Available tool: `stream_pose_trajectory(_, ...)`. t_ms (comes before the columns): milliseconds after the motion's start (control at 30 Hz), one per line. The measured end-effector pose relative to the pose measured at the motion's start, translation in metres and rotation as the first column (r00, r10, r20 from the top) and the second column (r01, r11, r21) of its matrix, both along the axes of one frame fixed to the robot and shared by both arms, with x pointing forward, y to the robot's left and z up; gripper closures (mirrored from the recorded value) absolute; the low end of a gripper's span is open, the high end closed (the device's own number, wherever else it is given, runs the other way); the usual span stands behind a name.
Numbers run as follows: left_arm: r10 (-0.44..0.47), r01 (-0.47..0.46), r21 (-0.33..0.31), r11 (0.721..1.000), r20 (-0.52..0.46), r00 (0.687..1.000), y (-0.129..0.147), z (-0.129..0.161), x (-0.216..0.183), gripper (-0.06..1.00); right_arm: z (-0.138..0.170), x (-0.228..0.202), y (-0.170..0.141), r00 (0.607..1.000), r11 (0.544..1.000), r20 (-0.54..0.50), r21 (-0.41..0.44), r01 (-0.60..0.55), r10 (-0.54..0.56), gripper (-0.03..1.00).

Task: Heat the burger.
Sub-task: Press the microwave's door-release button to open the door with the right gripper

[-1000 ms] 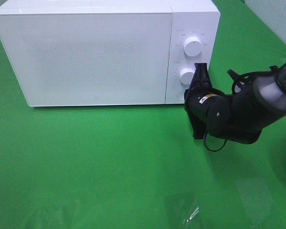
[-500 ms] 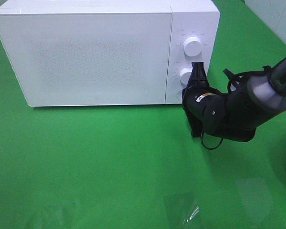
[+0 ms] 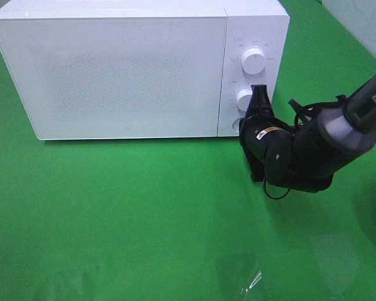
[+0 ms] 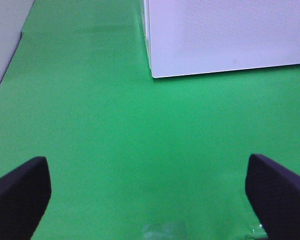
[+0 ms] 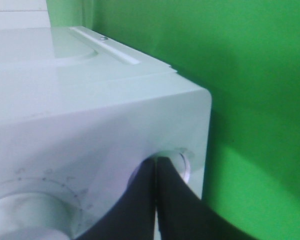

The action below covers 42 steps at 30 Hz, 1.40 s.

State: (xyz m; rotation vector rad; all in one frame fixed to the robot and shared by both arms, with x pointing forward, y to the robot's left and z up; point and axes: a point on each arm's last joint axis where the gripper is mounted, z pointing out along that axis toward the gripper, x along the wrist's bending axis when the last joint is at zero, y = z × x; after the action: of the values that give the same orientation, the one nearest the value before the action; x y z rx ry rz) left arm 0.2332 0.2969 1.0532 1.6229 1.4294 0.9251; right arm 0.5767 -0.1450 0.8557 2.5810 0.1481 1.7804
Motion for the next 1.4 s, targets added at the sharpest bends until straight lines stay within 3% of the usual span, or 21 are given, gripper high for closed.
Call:
stream_pose_trajectory(833, 0.0, 0.0, 0.0, 1.0, 0.0, 1.0, 0.0, 0.0, 0.0, -0.03, -0.007, 0.011, 0.01, 0.997, 0.997, 0.063, 0.059, 0.044, -0.048, 0.95)
stream_pose_trajectory(1400, 0.0, 0.0, 0.0, 1.0, 0.0, 1.0, 0.0, 0.0, 0.0, -0.03, -0.007, 0.013, 0.011, 0.996, 0.996, 0.051, 0.057, 0.068, -0.071, 0.95)
